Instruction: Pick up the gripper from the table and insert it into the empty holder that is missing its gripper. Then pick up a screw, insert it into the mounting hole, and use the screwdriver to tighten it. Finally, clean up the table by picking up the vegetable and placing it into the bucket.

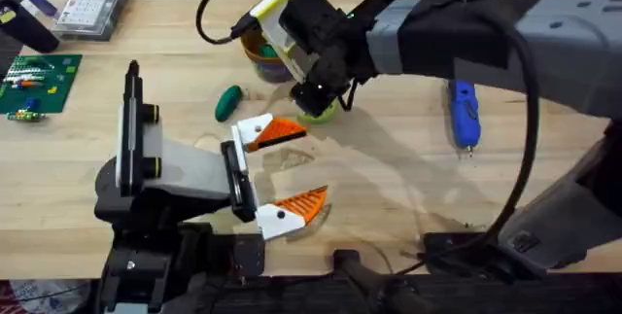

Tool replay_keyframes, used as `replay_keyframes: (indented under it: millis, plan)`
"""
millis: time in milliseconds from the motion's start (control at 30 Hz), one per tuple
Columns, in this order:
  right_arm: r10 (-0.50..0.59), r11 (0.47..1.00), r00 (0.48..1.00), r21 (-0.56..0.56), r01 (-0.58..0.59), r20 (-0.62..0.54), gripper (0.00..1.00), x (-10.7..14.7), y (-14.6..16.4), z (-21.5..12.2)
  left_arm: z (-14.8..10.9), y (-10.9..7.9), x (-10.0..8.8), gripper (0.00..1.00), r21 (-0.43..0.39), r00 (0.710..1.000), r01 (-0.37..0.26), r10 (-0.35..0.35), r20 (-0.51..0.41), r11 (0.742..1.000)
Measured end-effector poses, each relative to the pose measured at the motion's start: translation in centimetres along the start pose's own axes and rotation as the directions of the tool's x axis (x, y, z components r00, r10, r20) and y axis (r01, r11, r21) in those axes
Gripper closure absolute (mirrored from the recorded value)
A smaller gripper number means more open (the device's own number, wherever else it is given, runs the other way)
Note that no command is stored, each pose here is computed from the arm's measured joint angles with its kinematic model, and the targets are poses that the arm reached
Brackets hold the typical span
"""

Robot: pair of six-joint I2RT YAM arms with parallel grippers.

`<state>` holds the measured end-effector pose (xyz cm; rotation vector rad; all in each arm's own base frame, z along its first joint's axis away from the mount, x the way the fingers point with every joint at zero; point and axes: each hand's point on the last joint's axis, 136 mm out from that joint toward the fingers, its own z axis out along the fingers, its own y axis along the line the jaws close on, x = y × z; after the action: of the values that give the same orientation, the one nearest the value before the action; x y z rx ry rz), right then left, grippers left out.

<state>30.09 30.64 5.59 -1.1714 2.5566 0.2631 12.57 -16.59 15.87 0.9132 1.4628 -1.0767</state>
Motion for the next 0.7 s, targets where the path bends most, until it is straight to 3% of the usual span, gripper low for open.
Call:
replay_keyframes:
  millis: [533,700]
  plan:
    - [0.001,1.0,1.0,-0.001,-0.001,-0.01,0.997,0.3,0.0,-0.1,0.0,0.0,0.0,0.014,0.0,1.0,0.0,0.0,0.0,1.0]
    - [0.0,1.0,1.0,0.0,0.0,0.004,0.997,0.2,0.2,-1.9,0.0,0.0,0.0,0.014,0.0,1.0,0.0,0.0,0.0,1.0]
